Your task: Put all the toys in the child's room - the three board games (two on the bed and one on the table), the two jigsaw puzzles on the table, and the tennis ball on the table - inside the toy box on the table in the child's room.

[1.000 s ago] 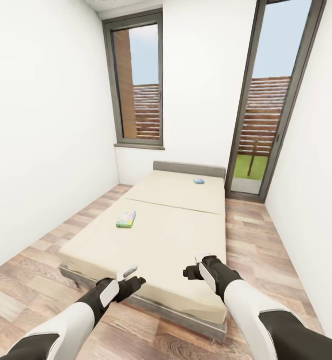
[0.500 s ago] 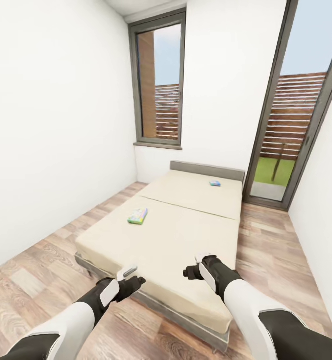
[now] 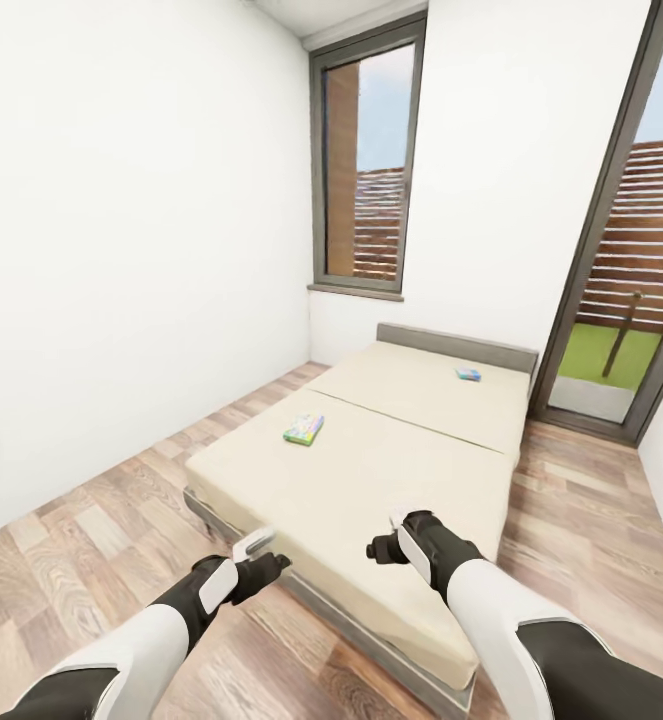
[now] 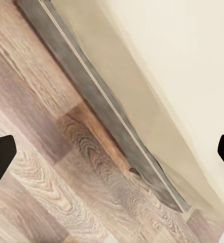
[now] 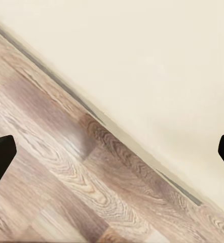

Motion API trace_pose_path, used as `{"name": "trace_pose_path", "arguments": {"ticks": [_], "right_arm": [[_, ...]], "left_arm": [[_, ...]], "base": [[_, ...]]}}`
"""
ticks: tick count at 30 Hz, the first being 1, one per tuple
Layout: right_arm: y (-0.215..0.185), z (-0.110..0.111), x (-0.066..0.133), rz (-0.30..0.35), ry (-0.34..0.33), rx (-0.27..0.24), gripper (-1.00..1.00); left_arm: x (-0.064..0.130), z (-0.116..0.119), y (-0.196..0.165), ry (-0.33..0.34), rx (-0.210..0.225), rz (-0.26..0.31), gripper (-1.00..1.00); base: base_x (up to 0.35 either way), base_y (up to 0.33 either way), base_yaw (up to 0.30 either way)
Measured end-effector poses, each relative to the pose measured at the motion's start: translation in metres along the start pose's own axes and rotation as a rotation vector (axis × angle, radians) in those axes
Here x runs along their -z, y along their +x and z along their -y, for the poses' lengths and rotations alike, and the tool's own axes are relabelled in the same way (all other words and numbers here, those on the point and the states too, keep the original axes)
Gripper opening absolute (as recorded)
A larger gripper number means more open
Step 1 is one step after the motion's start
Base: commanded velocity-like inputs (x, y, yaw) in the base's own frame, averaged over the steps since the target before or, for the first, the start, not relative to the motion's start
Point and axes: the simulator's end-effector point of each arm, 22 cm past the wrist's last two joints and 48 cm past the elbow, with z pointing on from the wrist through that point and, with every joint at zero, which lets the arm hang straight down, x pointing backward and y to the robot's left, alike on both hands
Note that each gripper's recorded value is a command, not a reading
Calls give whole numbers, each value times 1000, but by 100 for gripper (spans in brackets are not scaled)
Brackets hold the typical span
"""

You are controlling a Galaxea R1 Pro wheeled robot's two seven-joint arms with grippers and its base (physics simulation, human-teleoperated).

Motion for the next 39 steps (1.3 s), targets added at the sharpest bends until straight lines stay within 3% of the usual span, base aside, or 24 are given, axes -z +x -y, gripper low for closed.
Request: {"name": "trace_pose_path", "arguments": {"ticks": [30, 39], "right_arm": [[1, 1, 0, -4, 4, 5, 100], [1, 0, 0, -3, 4, 5, 100]], "left_arm": [[0, -3, 3, 7, 5, -3, 100], [-1, -4, 4, 5, 5, -4, 100]], "base": [[-2, -14, 299], [-162, -133, 300]]}}
